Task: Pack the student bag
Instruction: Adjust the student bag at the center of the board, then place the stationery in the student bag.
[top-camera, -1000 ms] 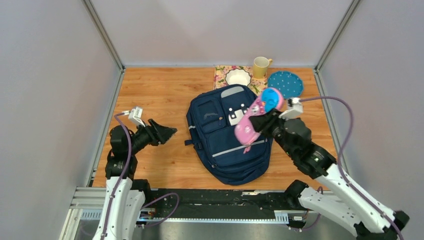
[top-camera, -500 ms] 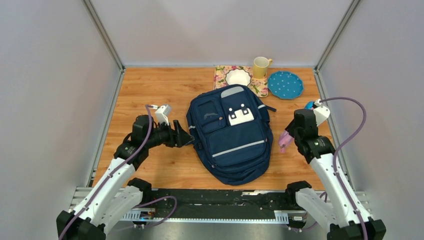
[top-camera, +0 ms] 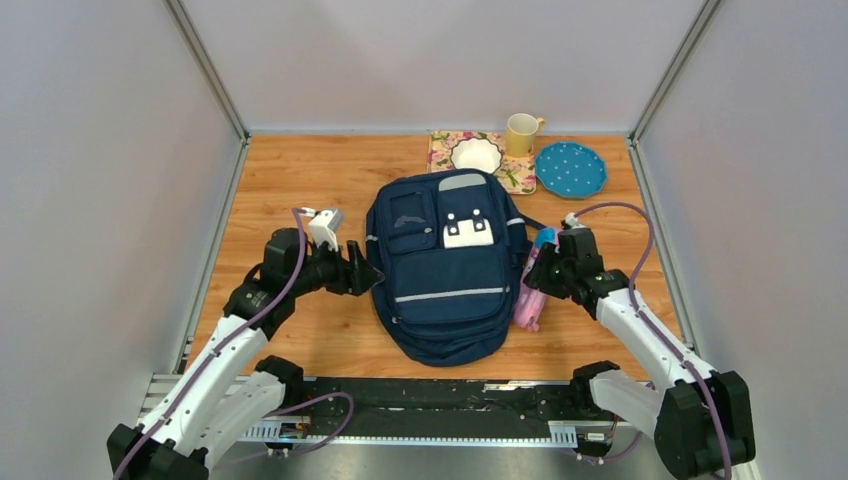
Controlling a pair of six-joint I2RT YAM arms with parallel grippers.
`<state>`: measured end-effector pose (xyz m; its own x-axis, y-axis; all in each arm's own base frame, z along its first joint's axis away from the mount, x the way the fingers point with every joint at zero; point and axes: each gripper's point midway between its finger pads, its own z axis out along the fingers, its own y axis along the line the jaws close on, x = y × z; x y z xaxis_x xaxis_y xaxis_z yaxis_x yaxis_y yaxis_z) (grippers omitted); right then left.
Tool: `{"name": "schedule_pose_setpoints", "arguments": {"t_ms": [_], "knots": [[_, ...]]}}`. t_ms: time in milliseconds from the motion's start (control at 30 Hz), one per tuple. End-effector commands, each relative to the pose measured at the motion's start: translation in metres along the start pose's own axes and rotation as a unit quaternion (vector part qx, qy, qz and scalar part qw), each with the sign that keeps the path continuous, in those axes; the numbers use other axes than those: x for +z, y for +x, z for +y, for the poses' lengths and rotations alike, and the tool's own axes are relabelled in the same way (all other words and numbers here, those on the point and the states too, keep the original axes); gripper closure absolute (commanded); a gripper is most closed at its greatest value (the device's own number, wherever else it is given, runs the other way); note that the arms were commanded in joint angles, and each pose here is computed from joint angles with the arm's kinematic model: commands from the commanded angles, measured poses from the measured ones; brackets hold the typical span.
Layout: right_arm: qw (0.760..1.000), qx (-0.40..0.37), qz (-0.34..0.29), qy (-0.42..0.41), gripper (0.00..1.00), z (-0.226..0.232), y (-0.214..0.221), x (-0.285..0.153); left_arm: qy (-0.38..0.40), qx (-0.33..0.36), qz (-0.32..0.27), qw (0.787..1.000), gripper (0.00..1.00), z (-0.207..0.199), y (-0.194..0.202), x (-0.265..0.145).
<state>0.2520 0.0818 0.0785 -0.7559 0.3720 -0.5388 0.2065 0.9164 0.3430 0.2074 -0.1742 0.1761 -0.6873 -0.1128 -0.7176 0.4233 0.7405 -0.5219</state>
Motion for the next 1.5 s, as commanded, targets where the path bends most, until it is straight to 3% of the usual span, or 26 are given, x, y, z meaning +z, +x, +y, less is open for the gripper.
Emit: {"name": "schedule_pose_setpoints", "arguments": {"t_ms": [0, 133, 233, 367, 567, 867, 1133, 1467], "knots": [[0.982, -0.015, 0.021, -0.189, 0.92, 0.086, 0.014, -0.025, -0.011, 0.062, -0.017, 0.998, 0.24, -0.010, -0.024, -0.008], [0.984, -0.008, 0.008, -0.176, 0.92, 0.093, 0.017, -0.038, -0.005, 0.111, -0.013, 0.994, 0.23, -0.028, -0.031, -0.004], [0.989, 0.001, -0.015, -0.148, 0.92, 0.081, 0.010, -0.047, -0.007, 0.187, -0.002, 0.982, 0.23, -0.048, -0.028, 0.006], [0.991, -0.002, -0.034, -0.127, 0.90, 0.068, 0.006, -0.063, 0.008, 0.330, 0.038, 0.943, 0.23, -0.089, 0.001, 0.033], [0.991, 0.006, -0.062, -0.117, 0.87, 0.057, 0.002, -0.078, -0.009, 0.417, 0.051, 0.907, 0.23, -0.117, 0.022, 0.074], [0.988, 0.016, -0.072, -0.138, 0.85, 0.059, 0.002, -0.094, -0.018, 0.439, 0.008, 0.898, 0.22, -0.147, 0.052, 0.110], [0.985, 0.012, -0.060, -0.161, 0.85, 0.066, 0.006, -0.097, -0.056, 0.448, 0.006, 0.892, 0.21, -0.133, 0.073, 0.131], [0.985, 0.012, -0.060, -0.163, 0.84, 0.065, 0.009, -0.097, -0.161, 0.450, -0.012, 0.878, 0.21, -0.102, 0.062, 0.136]]}}
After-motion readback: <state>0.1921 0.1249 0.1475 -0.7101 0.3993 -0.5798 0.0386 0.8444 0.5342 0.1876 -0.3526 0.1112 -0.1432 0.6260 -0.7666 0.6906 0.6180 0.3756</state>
